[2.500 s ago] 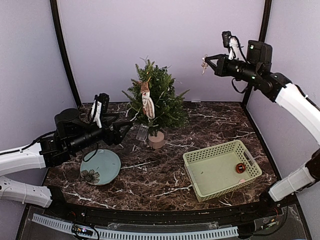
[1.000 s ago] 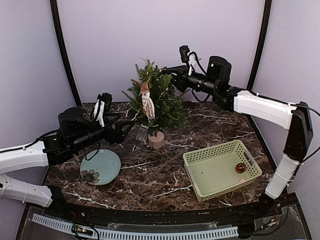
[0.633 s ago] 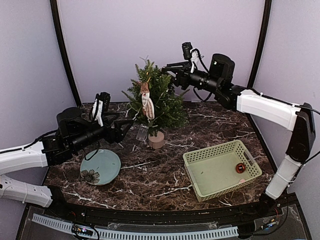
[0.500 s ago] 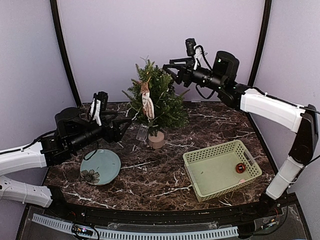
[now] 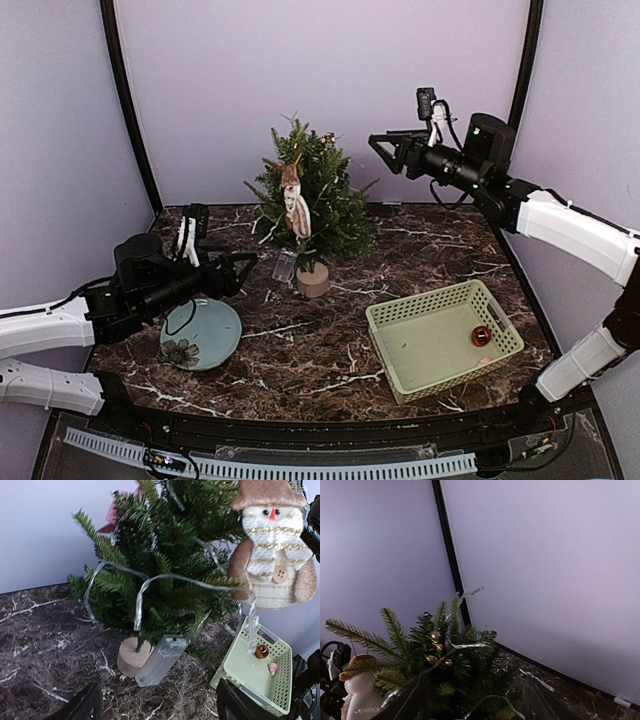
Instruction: Decorate the small christmas tree
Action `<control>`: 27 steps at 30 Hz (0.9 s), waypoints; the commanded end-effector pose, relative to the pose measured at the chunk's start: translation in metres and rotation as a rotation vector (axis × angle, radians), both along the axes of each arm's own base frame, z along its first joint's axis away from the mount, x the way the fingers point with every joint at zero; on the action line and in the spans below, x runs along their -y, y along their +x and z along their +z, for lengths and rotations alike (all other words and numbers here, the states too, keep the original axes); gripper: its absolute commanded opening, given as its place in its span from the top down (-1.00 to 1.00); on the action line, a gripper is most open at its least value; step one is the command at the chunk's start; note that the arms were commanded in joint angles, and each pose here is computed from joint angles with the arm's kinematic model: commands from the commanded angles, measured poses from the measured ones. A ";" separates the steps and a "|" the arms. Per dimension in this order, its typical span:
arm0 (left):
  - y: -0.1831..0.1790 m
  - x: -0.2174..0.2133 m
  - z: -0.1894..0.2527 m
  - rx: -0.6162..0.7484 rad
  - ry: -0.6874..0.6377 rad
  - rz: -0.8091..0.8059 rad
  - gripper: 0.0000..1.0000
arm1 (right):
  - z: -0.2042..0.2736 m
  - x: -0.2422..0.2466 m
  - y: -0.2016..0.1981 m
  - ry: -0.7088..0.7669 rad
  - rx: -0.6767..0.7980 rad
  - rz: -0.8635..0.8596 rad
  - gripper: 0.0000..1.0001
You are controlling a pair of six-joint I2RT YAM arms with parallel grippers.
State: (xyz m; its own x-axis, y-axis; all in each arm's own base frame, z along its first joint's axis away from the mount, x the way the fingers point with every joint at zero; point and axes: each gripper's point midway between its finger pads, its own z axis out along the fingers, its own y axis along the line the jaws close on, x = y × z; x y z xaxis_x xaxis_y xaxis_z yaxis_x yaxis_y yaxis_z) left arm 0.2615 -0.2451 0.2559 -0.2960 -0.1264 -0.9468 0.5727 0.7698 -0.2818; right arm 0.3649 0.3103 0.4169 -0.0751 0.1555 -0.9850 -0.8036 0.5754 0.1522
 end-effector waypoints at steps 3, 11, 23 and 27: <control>0.002 -0.021 -0.033 -0.141 -0.167 0.120 -0.56 | -0.063 0.052 0.037 0.027 -0.276 -0.174 -0.28; 0.009 -0.022 -0.080 -0.260 -0.272 0.189 -0.30 | -0.167 0.051 0.087 0.022 -0.595 -0.190 0.00; 0.031 0.021 -0.125 -0.340 -0.410 0.127 -0.01 | -0.262 -0.003 0.121 0.152 -0.854 -0.021 0.25; 0.041 0.044 -0.136 -0.376 -0.476 0.071 0.06 | -0.274 -0.027 0.121 0.145 -0.889 0.048 0.27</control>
State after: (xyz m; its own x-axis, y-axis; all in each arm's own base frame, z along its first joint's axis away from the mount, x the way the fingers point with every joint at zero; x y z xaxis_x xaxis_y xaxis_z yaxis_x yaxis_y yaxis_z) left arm 0.2894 -0.2624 0.0841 -0.6017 -0.4387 -0.6674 0.2344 0.7018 -0.6727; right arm 0.4835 0.3054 0.1109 -0.8168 0.2587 -0.5157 -0.2909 0.5872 0.7554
